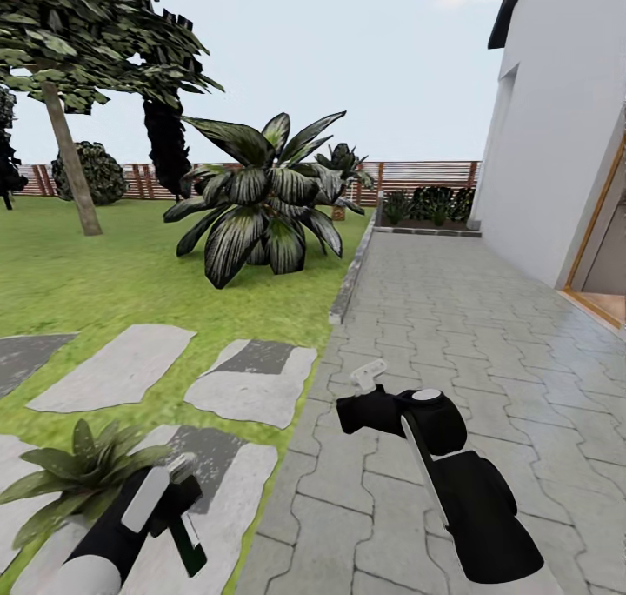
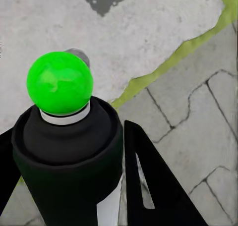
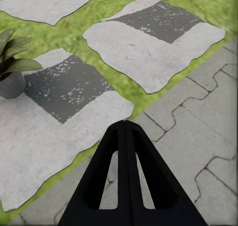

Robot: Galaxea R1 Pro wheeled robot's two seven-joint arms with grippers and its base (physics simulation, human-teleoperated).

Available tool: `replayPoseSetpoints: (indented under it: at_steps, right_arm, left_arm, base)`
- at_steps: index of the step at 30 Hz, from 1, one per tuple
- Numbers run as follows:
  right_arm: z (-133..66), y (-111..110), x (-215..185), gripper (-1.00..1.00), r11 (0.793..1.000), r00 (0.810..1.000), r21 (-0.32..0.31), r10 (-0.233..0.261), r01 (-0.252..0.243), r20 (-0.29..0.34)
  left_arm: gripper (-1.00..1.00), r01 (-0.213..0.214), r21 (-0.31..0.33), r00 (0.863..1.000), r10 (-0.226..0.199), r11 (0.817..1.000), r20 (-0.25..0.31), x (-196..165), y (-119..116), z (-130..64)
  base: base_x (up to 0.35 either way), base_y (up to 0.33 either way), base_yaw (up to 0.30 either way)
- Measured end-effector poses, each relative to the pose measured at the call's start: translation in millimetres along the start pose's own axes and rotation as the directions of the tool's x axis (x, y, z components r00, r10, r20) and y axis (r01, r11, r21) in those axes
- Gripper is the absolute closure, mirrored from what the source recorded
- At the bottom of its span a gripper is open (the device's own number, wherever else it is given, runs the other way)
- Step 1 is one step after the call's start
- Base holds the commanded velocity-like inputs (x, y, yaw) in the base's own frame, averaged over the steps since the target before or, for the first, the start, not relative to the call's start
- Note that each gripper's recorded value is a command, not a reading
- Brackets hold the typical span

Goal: Pick up the pesticide atomizer in the garden and spray insectifuge to fully cover both potted plants in the garden.

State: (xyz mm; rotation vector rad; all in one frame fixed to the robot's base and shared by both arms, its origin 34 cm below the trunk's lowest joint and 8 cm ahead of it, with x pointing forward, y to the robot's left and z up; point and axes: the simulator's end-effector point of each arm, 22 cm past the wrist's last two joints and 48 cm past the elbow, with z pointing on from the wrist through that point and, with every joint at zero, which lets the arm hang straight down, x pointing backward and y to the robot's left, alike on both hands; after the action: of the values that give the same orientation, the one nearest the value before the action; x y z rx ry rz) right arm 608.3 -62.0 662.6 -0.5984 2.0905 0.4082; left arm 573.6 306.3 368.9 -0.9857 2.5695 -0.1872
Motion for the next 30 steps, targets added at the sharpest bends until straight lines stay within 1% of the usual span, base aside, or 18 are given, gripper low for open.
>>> replayPoseSetpoints:
  at_steps: [1,3,4,5,6,8,10,11,13,17,18,21,23,24,25,26,27,30]
  right_arm:
    - [0.0,0.1,0.1,1.00,1.000,1.000,0.000,-0.001,0.001,0.000]
    - [0.1,0.2,0.1,1.00,1.000,1.000,0.000,-0.002,0.002,0.000]
    - [0.1,0.3,0.1,1.00,1.000,1.000,0.001,-0.002,0.002,0.000]
    - [0.2,0.3,0.0,1.00,1.000,1.000,0.001,-0.002,0.002,0.000]
    - [0.3,0.4,-0.1,1.00,1.000,1.000,0.001,-0.002,0.002,0.000]
    - [0.4,0.6,-0.3,1.00,1.000,1.000,0.002,-0.002,0.002,0.000]
    - [0.5,0.9,-0.5,1.00,1.000,1.000,0.002,-0.002,0.002,0.000]
    - [0.5,1.0,-0.5,1.00,1.000,1.000,0.002,-0.002,0.002,0.000]
    - [0.6,1.1,-0.5,1.00,1.000,1.000,0.002,-0.002,0.002,0.000]
    - [0.5,1.2,-0.5,1.00,1.000,1.000,0.002,-0.003,0.003,0.000]
    - [0.5,1.2,-0.4,1.00,1.000,1.000,0.002,-0.003,0.003,0.000]
    - [0.4,1.3,-0.3,1.00,1.000,1.000,0.001,-0.004,0.004,0.000]
    - [0.3,1.5,-0.4,1.00,1.000,1.000,0.001,-0.004,0.004,0.000]
    - [0.3,1.6,-0.4,1.00,1.000,1.000,0.000,-0.004,0.004,0.000]
    - [0.2,1.7,-0.4,1.00,1.000,1.000,0.000,-0.004,0.004,0.000]
    - [0.1,1.5,-0.4,1.00,1.000,1.000,0.000,-0.004,0.004,0.000]
    - [0.1,1.3,-0.2,1.00,1.000,1.000,0.000,-0.004,0.004,-0.001]
    - [0.0,0.6,0.1,1.00,1.000,1.000,0.001,-0.004,0.004,-0.001]
  left_arm:
    - [1.00,0.028,-0.003,0.999,-0.028,1.000,0.034,-7.5,3.3,0.4]
    - [1.00,0.076,-0.008,0.990,-0.074,0.997,0.117,-22.6,7.0,0.3]
    - [1.00,0.088,-0.010,0.987,-0.086,0.996,0.137,-25.4,8.8,0.4]
    - [1.00,0.108,-0.024,0.978,-0.102,0.994,0.182,-30.3,14.4,0.5]
    - [1.00,0.124,-0.049,0.966,-0.109,0.991,0.234,-36.2,22.4,-0.4]
    - [1.00,0.155,-0.115,0.935,-0.108,0.981,0.338,-47.1,39.9,-5.7]
    - [1.00,0.174,-0.150,0.917,-0.105,0.973,0.384,-46.8,43.7,-9.3]
    - [1.00,0.178,-0.170,0.911,-0.097,0.969,0.400,-44.5,43.6,-11.1]
    - [1.00,0.173,-0.198,0.905,-0.077,0.965,0.418,-41.0,42.6,-13.7]
    - [1.00,0.158,-0.203,0.901,-0.057,0.966,0.430,-38.8,36.6,-15.1]
    - [1.00,0.143,-0.200,0.901,-0.044,0.969,0.432,-38.0,32.4,-15.2]
    - [1.00,0.065,-0.197,0.899,0.029,0.978,0.437,-33.0,13.8,-15.9]
    - [1.00,0.041,-0.192,0.896,0.049,0.980,0.442,-31.5,5.7,-17.3]
    - [1.00,0.040,-0.188,0.894,0.050,0.981,0.446,-32.4,3.1,-18.6]
    - [1.00,0.038,-0.172,0.886,0.046,0.984,0.461,-37.2,-4.5,-23.5]
    - [1.00,0.036,-0.144,0.875,0.038,0.989,0.483,-45.5,-17.2,-32.6]
    - [1.00,0.036,-0.129,0.870,0.032,0.991,0.493,-48.8,-23.8,-37.2]
    - [1.00,0.039,-0.114,0.866,0.024,0.993,0.499,-48.6,-34.7,-43.1]
  base:
    - [0.000,-0.081,0.000]
    - [0.000,-0.047,0.003]
    - [0.000,-0.027,0.058]
    - [0.000,-0.017,0.131]
    - [0.000,-0.011,0.186]
    - [0.000,-0.006,0.227]
    - [0.000,-0.003,0.257]
    - [0.000,-0.001,0.270]
    - [0.000,-0.001,0.276]
    - [0.000,0.000,0.182]
    - [0.000,0.000,0.060]
    - [0.045,-0.056,0.026]
    - [0.154,-0.164,0.009]
    - [0.186,-0.209,0.005]
    - [0.198,-0.250,0.003]
    - [0.196,-0.269,0.002]
    - [0.192,-0.282,0.001]
    - [0.189,-0.296,0.000]
